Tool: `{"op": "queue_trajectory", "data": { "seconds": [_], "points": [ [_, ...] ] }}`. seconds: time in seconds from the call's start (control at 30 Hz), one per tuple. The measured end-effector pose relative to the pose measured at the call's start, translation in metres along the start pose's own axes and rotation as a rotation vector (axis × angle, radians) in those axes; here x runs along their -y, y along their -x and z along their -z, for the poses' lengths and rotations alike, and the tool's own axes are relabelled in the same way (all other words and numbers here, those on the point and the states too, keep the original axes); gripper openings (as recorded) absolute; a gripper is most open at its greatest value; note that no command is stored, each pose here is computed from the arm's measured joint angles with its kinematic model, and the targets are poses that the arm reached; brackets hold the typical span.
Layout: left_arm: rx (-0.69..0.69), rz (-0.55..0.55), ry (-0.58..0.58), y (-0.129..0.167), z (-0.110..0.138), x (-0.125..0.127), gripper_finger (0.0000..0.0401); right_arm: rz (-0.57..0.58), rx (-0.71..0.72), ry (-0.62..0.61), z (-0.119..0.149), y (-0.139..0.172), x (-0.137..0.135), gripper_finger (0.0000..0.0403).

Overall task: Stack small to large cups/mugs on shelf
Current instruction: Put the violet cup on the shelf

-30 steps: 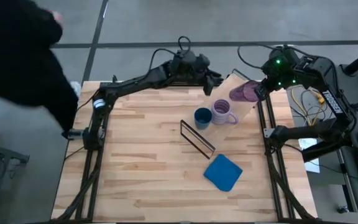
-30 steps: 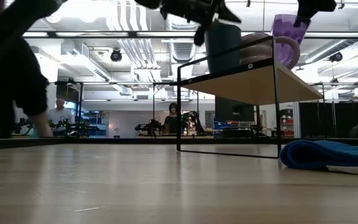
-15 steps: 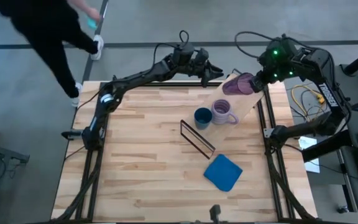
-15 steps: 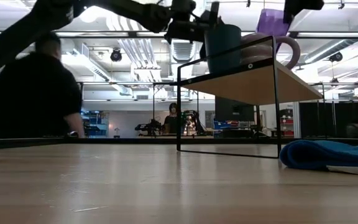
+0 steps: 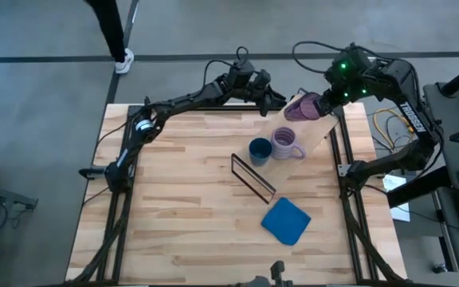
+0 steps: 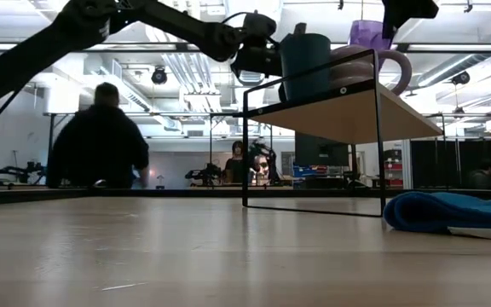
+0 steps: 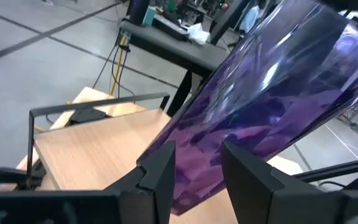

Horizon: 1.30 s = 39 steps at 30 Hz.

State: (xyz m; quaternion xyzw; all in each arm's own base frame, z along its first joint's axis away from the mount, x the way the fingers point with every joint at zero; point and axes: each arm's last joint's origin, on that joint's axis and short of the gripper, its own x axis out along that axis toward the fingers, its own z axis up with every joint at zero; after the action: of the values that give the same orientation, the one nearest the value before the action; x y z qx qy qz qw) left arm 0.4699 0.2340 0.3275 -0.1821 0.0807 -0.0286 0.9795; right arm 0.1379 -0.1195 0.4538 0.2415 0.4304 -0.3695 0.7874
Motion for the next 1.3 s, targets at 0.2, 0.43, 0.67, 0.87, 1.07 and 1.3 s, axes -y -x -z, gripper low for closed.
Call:
{"op": "queue_trajectory", "data": {
  "seconds": [0.2,0.43,0.67,0.87,1.07,1.3],
  "points": [
    [-0.002,0.007,0.001,-0.001,0.000,0.003,0.0114,-0.009,0.038,-0.029,0.003,0.011,0.001,0.0008],
    [-0.005,0.014,-0.006,-0.004,0.003,0.005,0.0114,-0.009,0.039,-0.029,0.004,0.011,0.001,0.0008],
    [-0.006,-0.001,-0.004,-0.005,0.005,0.006,0.0114,-0.010,0.040,-0.071,0.004,0.011,0.002,0.0008],
    [0.007,-0.003,0.003,-0.015,0.015,0.000,0.0114,-0.014,0.041,-0.073,0.005,0.013,0.002,0.0008],
    [-0.009,0.009,0.052,-0.027,0.028,-0.003,0.0114,-0.014,0.038,-0.073,0.005,0.012,0.002,0.0008],
    [0.028,0.020,0.030,-0.028,0.025,-0.001,0.0114,-0.011,0.040,-0.073,0.005,0.012,0.002,0.0008]
  ]
}}
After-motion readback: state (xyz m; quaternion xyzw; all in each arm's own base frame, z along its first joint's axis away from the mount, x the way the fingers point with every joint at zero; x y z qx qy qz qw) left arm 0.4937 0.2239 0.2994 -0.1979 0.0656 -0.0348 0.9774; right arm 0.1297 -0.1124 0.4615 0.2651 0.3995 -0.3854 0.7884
